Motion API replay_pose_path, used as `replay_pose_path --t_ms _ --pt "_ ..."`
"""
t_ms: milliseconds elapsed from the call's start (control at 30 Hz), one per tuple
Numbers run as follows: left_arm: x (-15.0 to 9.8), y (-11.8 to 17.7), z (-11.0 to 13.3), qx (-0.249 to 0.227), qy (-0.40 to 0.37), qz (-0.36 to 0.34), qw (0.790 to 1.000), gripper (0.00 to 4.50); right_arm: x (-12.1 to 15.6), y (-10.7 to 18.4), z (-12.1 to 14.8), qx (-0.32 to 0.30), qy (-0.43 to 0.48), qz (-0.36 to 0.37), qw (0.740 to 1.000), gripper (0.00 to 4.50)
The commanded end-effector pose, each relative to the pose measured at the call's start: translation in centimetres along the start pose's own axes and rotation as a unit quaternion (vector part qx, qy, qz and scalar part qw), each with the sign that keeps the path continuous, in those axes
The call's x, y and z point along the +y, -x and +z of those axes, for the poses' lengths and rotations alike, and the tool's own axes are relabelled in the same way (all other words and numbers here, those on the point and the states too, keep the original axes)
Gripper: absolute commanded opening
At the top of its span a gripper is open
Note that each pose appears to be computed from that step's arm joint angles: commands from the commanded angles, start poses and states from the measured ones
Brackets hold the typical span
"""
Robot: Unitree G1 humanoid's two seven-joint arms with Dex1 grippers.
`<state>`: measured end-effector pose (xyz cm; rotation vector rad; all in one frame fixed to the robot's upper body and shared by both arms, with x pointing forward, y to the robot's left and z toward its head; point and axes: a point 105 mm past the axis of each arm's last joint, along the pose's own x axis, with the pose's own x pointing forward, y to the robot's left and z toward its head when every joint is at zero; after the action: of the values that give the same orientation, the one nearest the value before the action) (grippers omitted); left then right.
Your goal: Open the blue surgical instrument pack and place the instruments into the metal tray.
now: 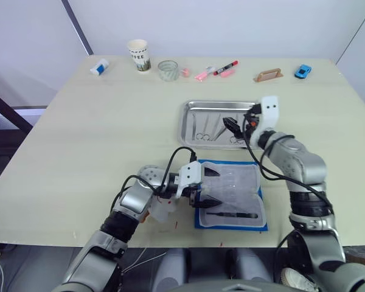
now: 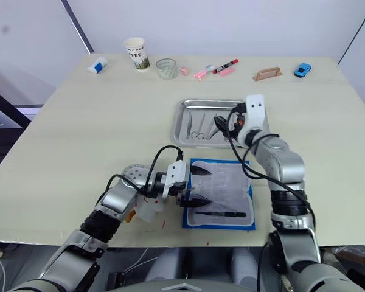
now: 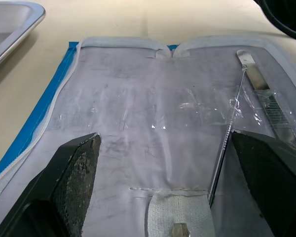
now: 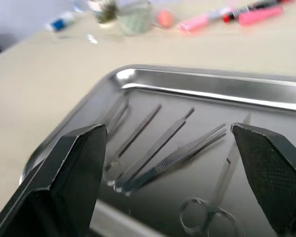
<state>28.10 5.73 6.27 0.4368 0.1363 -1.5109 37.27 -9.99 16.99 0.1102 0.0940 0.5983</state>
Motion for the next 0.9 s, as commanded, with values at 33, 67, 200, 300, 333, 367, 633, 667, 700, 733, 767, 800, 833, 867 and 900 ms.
replay_pose_path --t_ms 33,67,200,300,333,367,633,667,700,733,767,800,833,867,900 --pt "-1.0 0.1 -0.9 0.008 0.015 -0.018 1.000 4.50 1.5 2.8 2.8 -0.054 0.019 0.097 0.994 4.41" --pt "-1.0 0.2 -0.9 0.008 0.014 -0.019 1.000 4.50 1.9 4.0 2.8 -0.054 0.046 0.126 0.989 4.41" --pt "-0.9 0.5 -0.8 0.009 0.013 -0.023 1.000 4.50 2.7 7.9 1.8 -0.015 0.093 0.207 0.974 4.41" --pt "-0.9 0.7 -0.9 0.010 0.013 -0.026 1.000 4.50 3.0 10.5 1.0 0.014 0.119 0.249 0.961 4.41" --pt "-0.8 0.8 -1.0 0.011 0.013 -0.027 1.000 4.50 3.0 11.3 0.8 0.024 0.128 0.259 0.957 4.41" --pt "-0.8 0.9 -1.0 0.012 0.013 -0.027 0.999 4.50 3.0 12.1 0.6 0.034 0.137 0.268 0.953 4.41" --pt "-0.7 1.2 -1.1 0.015 0.012 -0.031 0.999 4.50 2.9 17.3 -2.9 0.155 0.202 0.296 0.921 4.41" --pt "-0.7 1.3 -1.2 0.015 0.012 -0.031 0.999 4.50 3.0 17.6 -3.1 0.160 0.205 0.296 0.919 4.41" --pt "-0.7 1.4 -1.2 0.016 0.012 -0.032 0.999 4.50 3.0 17.9 -3.2 0.162 0.206 0.292 0.920 4.41" --pt "-0.7 1.5 -1.2 0.017 0.012 -0.032 0.999 4.50 3.1 18.2 -3.3 0.163 0.207 0.289 0.920 4.41" --pt "-0.7 1.6 -1.2 0.018 0.013 -0.033 0.999 4.50 3.2 18.3 -3.3 0.164 0.207 0.286 0.921 4.41" --pt "-0.7 1.6 -1.3 0.019 0.013 -0.034 0.999 4.50 3.3 18.5 -3.4 0.165 0.207 0.286 0.921 4.41" --pt "-0.7 1.6 -1.3 0.020 0.013 -0.035 0.999 4.50 3.4 18.6 -3.5 0.165 0.207 0.286 0.921 4.41" --pt "-0.8 1.7 -1.3 0.020 0.013 -0.036 0.999 4.50 3.5 18.7 -3.7 0.167 0.209 0.287 0.920 4.41" --pt "-0.8 1.7 -1.3 0.021 0.014 -0.038 0.999 4.50 3.6 18.8 -3.9 0.169 0.211 0.288 0.919 4.41"
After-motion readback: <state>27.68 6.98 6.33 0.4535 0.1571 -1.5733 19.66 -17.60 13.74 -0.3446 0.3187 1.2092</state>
